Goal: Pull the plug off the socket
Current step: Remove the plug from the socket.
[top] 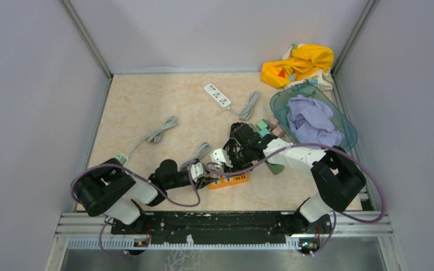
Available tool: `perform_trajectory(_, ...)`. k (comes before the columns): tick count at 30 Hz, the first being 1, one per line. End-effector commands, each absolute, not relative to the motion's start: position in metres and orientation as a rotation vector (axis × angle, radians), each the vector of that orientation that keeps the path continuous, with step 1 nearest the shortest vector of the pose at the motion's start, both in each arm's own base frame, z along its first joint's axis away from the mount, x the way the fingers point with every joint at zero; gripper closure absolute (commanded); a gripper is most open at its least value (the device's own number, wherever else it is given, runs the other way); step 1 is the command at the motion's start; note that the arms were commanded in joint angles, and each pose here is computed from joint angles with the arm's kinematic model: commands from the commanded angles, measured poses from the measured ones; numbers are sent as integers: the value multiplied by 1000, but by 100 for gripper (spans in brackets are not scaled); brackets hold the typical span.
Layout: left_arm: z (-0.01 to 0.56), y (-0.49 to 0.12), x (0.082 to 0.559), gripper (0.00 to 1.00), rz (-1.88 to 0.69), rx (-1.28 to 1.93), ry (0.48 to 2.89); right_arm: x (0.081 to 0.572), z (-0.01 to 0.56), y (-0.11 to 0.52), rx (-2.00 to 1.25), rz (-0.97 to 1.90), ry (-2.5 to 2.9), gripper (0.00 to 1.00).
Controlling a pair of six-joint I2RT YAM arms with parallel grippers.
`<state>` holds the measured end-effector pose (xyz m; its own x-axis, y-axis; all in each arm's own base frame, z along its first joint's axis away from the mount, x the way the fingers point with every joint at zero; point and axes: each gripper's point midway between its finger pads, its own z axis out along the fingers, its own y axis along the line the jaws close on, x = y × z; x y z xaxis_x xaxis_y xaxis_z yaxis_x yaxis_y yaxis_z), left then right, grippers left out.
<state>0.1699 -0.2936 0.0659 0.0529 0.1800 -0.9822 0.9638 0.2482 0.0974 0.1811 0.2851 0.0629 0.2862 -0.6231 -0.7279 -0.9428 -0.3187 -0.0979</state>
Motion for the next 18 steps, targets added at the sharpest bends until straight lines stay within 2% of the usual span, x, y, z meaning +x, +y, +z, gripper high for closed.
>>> perform_trajectory(1,59,-295,164,99,-920,1182,1408,167,88,317,-1987,935,1301,99)
perform_trajectory(10,51,-284,160,99,-928,1137,1460,203,88,290,-1918,860,1361,100)
perform_trajectory(18,51,-287,163,99,-923,1134,1453,170,79,287,-2037,910,1183,100)
